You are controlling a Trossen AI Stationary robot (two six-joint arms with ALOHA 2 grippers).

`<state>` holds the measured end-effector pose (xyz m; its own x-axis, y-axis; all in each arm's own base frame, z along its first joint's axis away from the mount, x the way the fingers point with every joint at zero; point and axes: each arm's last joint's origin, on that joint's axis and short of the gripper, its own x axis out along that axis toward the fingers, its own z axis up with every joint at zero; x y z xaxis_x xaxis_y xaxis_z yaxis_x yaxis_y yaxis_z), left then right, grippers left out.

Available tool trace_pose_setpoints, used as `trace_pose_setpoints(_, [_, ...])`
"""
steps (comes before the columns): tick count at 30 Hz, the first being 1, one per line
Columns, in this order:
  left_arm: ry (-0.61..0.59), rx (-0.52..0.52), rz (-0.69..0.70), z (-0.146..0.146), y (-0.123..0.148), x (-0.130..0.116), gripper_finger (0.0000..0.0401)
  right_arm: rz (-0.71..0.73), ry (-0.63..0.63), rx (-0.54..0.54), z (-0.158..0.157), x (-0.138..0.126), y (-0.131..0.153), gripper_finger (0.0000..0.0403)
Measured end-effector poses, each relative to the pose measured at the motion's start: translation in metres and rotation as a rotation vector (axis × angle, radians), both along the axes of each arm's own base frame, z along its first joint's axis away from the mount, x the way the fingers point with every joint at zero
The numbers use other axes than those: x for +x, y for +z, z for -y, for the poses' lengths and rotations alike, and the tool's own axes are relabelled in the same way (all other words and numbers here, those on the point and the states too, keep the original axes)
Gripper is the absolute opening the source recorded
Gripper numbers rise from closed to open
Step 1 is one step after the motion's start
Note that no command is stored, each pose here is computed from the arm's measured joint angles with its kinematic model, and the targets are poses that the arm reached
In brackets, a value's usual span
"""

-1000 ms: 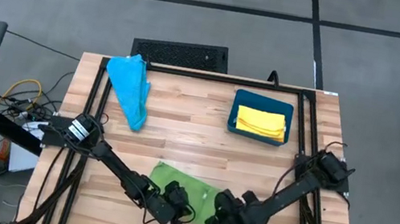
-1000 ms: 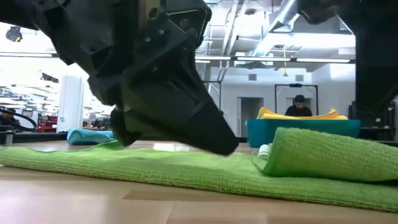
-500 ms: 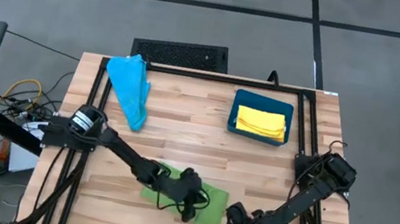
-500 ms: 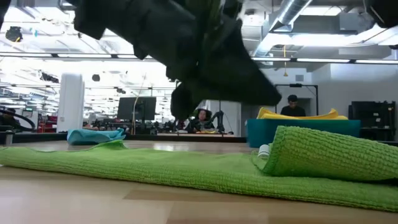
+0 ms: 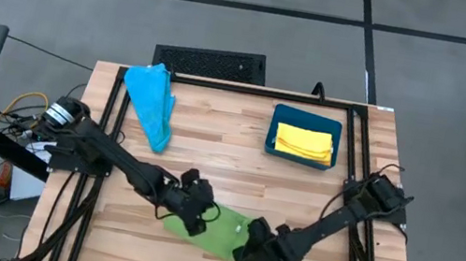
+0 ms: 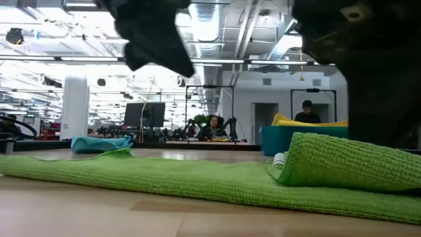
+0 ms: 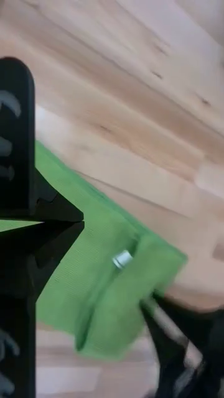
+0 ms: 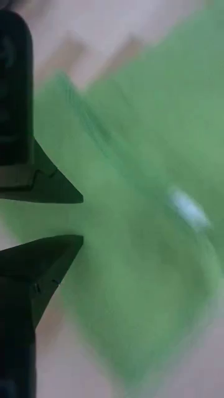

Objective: Fold microfiber towels
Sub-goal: Fold the green microfiber cloth

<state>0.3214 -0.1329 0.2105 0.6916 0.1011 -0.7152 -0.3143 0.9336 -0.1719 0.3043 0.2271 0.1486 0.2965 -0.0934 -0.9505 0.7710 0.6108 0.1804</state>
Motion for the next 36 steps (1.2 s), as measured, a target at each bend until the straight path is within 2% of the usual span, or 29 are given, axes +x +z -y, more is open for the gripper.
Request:
trace_pose_setpoints(2, [0.016,-0.012,-0.016,0.003,-0.004,-0.006,0.0,0.03,0.015,0.042,-0.001,0.011,-0.006,0.0116])
trace_pose_setpoints(4, [0.02,-0.026,-0.027,0.008,-0.007,-0.012,0.0,-0.001,0.044,0.028,0.005,0.015,-0.012,0.0116])
trace_pose_setpoints(6, [0.035,-0.055,-0.018,0.014,-0.011,-0.017,0.0,0.043,0.057,0.059,0.006,0.026,-0.011,0.0116])
trace_pose_setpoints(11, [0.1,-0.077,-0.049,0.022,-0.032,-0.032,0.0,0.06,0.055,0.03,0.022,0.036,-0.009,0.0116])
trace_pose_setpoints(14, [0.12,-0.091,-0.069,0.024,-0.038,-0.039,0.0,0.118,0.063,0.008,0.024,0.037,0.003,0.0116])
trace_pose_setpoints(18, [0.133,-0.097,-0.061,0.028,-0.039,-0.043,0.0,0.202,0.116,-0.011,0.009,0.026,0.025,0.0116])
trace_pose_setpoints(23, [0.15,-0.107,-0.056,0.029,-0.039,-0.043,0.0,0.228,0.21,-0.008,-0.02,0.015,0.012,0.0116])
trace_pose_setpoints(26, [0.154,-0.118,-0.052,0.03,-0.039,-0.043,0.0,0.229,0.224,-0.01,-0.026,0.014,0.002,0.0116])
trace_pose_setpoints(36, [0.167,-0.142,-0.047,0.031,-0.039,-0.043,0.0,0.28,0.201,-0.057,-0.012,0.033,-0.002,0.0116])
